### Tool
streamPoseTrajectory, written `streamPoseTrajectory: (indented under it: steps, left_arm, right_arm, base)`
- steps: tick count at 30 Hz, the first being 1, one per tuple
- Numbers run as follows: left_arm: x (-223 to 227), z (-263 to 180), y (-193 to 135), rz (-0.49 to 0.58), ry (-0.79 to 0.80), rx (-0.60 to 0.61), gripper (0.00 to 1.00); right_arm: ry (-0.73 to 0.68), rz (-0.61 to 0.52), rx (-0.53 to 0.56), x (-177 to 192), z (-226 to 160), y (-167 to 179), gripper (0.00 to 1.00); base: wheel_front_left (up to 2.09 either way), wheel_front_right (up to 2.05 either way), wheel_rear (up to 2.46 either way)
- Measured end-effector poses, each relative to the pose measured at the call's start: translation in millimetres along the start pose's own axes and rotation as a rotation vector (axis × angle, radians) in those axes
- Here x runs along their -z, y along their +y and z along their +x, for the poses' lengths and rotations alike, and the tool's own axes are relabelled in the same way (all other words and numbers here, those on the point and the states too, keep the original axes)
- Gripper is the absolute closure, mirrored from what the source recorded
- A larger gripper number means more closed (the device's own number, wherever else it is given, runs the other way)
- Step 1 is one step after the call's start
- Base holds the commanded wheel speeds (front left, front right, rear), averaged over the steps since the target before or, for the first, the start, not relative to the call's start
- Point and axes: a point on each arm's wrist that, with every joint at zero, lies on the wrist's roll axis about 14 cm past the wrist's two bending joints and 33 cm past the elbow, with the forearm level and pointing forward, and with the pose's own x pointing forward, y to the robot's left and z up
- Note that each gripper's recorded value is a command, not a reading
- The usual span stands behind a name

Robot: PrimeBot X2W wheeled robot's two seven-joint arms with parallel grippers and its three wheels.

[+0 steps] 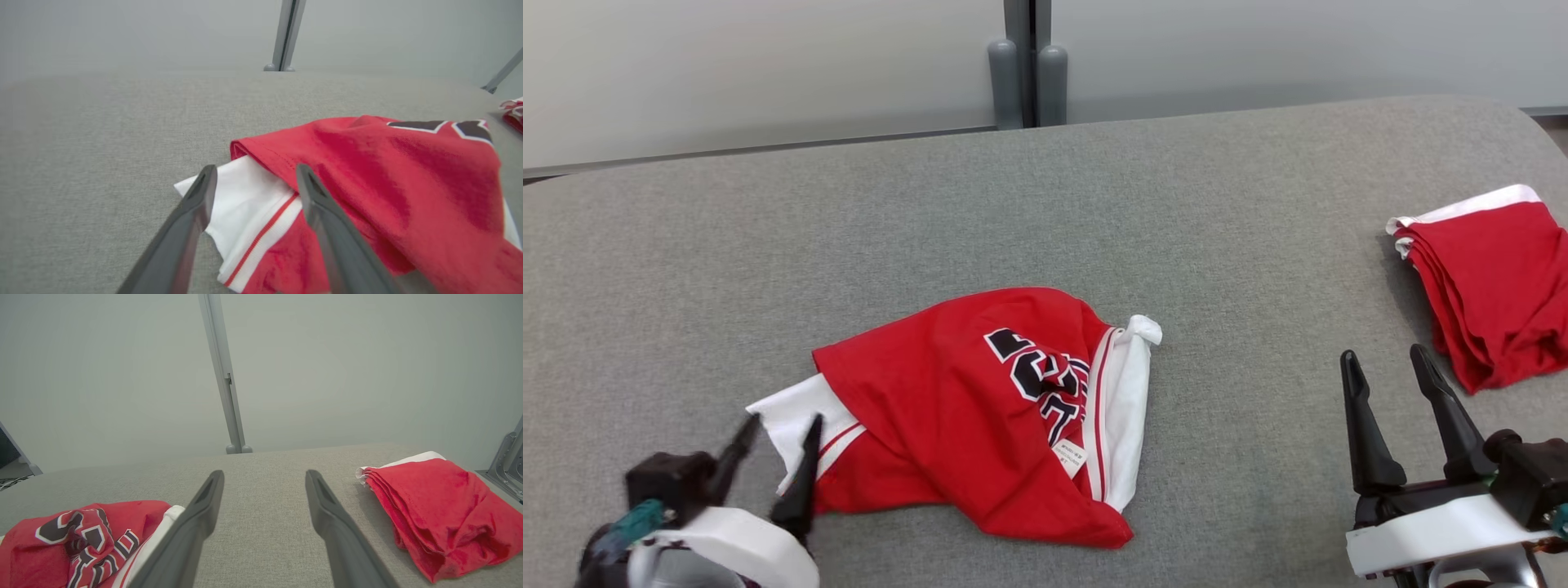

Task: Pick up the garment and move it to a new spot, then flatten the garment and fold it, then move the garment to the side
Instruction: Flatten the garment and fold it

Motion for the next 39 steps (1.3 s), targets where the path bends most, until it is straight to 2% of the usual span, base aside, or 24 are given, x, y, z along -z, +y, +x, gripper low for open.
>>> streamPoseTrajectory:
  steps: [5,10,14,31,35,39]
  left_arm:
    - [-41,-8,20,-0.015,-0.213,-0.083,0.0]
    - [-82,-22,17,0.02,-0.398,-0.101,0.0]
    - [-103,-35,10,0.036,-0.487,-0.099,0.0]
    - [-91,-46,7,0.065,-0.438,-0.104,0.0]
    - [-90,-47,8,0.063,-0.431,-0.108,0.0]
    - [-89,-46,12,0.06,-0.426,-0.118,0.0]
  right_arm:
    - [-0.013,-0.019,-0.026,-8,0,9,0.0]
    - [-0.009,-0.033,-0.042,-12,-8,14,0.0]
    - [0.002,-0.051,-0.057,-14,-16,17,0.0]
    - [0.008,-0.067,-0.097,-20,-18,28,0.0]
    - [0.026,-0.08,-0.152,-16,-14,43,0.0]
    - [0.081,-0.095,-0.309,-1,-7,88,0.0]
  base:
    - [0.0,0.0,0.0]
    - [0.0,0.0,0.0]
    - [0.0,0.0,0.0]
    - [0.0,0.0,0.0]
    - [0.0,0.0,0.0]
    - [0.0,0.0,0.0]
